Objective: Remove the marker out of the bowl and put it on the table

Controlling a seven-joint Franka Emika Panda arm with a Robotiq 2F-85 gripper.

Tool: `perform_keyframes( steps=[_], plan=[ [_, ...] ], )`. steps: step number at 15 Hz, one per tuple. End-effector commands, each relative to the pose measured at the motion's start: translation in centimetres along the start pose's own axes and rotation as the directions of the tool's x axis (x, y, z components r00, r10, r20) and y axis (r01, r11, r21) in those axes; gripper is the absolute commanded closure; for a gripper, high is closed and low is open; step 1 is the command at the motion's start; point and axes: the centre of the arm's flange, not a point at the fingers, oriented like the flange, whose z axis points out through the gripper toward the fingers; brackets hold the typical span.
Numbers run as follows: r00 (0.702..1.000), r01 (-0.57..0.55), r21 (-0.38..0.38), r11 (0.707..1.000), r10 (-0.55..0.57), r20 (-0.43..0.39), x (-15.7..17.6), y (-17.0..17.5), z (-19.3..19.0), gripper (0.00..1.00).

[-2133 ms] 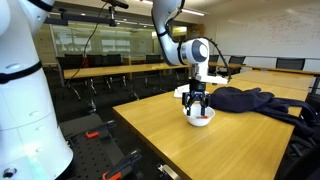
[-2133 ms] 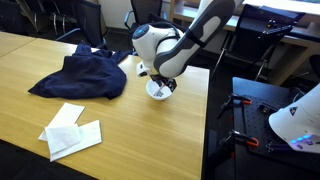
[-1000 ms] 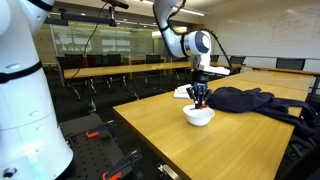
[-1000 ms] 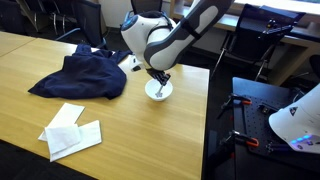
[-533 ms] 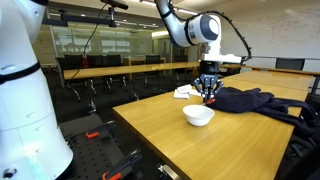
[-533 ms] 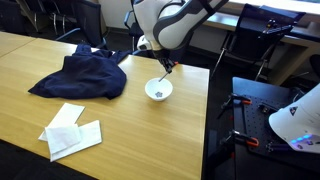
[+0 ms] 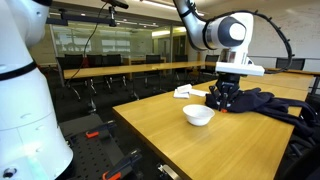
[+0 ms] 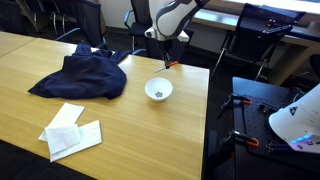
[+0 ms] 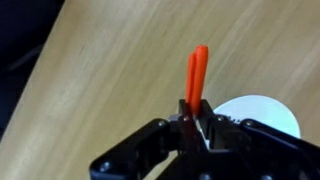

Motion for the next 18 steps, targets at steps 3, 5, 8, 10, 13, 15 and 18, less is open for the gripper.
perform_keyframes(
  steps=[3,5,8,10,13,15,18],
  plan=[
    [0.953,-0.271,0.01,0.962,0.27,-0.139,1.5,2.9,0.5,0.96],
    [0.929,-0.335,-0.031,0.942,0.325,-0.178,1.6,3.2,0.4,0.61],
    [0.917,-0.39,-0.182,0.903,0.363,-0.165,1.3,3.3,-0.4,0.46],
    [0.929,-0.367,-0.227,0.902,0.343,-0.14,1.0,2.7,-1.0,0.31],
    [0.97,-0.23,-0.128,0.965,0.216,-0.115,1.2,-0.4,-2.3,0.09],
    [0.981,-0.175,-0.087,0.981,0.166,-0.104,0.9,-3.0,-3.9,0.0],
    [0.986,-0.165,-0.119,0.979,0.161,-0.04,-0.4,-6.0,-6.5,0.0]
  ],
)
